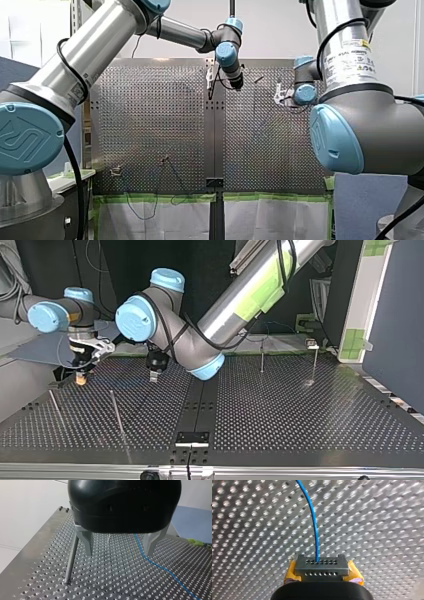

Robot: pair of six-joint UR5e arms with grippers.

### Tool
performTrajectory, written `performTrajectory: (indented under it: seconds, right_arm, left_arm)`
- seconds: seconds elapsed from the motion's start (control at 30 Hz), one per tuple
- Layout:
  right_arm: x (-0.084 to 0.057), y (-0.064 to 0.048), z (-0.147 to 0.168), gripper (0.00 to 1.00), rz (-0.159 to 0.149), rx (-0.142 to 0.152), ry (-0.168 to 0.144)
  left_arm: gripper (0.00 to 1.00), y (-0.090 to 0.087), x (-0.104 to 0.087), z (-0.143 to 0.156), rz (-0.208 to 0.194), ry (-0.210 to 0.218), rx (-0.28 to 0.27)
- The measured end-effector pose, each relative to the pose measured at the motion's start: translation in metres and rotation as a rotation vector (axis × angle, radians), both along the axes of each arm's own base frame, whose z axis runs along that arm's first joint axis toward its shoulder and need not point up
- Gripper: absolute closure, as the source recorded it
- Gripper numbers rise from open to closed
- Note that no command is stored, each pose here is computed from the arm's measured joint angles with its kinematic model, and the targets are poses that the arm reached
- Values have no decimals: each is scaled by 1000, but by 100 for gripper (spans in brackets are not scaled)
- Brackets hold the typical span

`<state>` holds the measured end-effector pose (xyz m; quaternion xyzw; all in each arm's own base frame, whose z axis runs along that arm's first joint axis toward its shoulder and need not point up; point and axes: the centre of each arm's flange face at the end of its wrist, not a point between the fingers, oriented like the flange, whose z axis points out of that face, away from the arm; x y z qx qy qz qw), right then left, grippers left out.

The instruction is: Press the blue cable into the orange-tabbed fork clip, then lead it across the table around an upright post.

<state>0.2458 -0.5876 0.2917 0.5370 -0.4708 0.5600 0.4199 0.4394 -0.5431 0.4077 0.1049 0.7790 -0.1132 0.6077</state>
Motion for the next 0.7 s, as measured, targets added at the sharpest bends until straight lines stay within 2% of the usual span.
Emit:
performTrajectory:
  seconds: [0.17, 0.4, 0.5, 0.7]
  right_arm:
    - [0, 13, 21, 100, 11, -1, 20]
    - [-3, 37, 36, 100, 13, 12, 43]
    - [-4, 46, 33, 100, 12, 23, 51]
    - [-2, 56, 23, 100, 13, 43, 65]
  left_arm:
    - [3, 0, 0, 0, 0, 0, 1]
    - [3, 1, 1, 0, 1, 1, 2]
    - [3, 1, 1, 0, 2, 0, 2]
    - [3, 1, 1, 0, 2, 1, 2]
